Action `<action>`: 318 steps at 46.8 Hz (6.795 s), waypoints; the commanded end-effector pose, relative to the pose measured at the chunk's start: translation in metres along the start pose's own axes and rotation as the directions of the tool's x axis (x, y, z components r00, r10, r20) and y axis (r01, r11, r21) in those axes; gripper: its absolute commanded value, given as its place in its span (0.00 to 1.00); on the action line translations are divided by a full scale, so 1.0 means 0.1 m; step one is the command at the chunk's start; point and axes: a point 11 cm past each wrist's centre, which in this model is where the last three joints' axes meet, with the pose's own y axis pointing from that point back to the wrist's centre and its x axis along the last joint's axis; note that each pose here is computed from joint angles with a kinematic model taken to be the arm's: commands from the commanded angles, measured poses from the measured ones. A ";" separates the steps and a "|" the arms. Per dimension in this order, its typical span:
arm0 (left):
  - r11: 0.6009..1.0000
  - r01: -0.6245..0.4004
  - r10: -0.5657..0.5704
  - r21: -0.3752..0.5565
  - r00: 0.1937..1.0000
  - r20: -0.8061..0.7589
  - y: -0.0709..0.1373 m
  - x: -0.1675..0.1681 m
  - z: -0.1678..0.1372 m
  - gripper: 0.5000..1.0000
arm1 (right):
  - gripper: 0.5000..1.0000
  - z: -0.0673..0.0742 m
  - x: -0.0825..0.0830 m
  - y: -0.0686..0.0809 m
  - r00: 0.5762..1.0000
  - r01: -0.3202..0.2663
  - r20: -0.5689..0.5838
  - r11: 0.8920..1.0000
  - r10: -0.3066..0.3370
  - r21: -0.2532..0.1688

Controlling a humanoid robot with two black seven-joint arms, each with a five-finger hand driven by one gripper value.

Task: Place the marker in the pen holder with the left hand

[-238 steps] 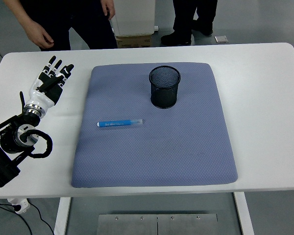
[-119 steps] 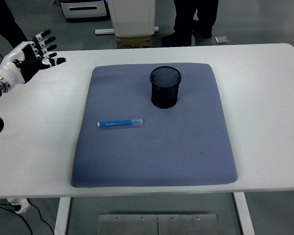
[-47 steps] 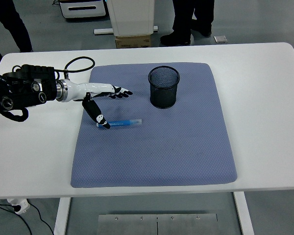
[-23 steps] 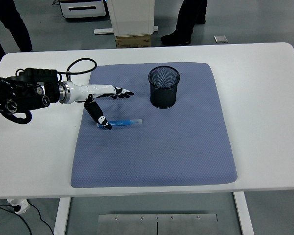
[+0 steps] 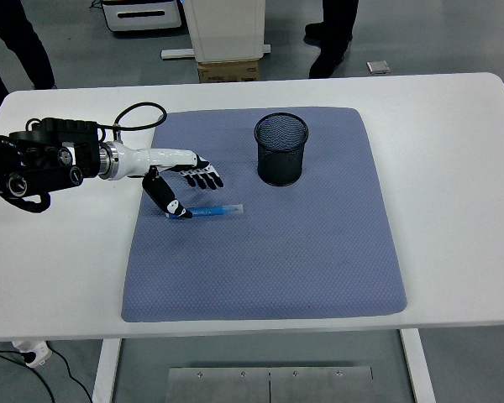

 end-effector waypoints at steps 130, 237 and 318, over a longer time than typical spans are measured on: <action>0.999 -0.013 0.018 -0.044 0.992 0.123 -0.28 -0.28 0.12 0.00 | 1.00 0.00 0.00 0.00 1.000 0.001 0.000 1.000 -0.001 0.000; 0.968 -0.205 0.216 -0.142 0.974 0.063 0.10 0.85 0.73 0.00 | 1.00 0.00 0.00 0.00 1.000 -0.001 0.000 1.000 0.001 0.000; 0.848 -0.453 0.219 -0.274 0.771 -0.598 -0.57 0.60 1.11 0.00 | 1.00 0.00 0.00 0.00 1.000 0.001 0.000 1.000 -0.001 0.000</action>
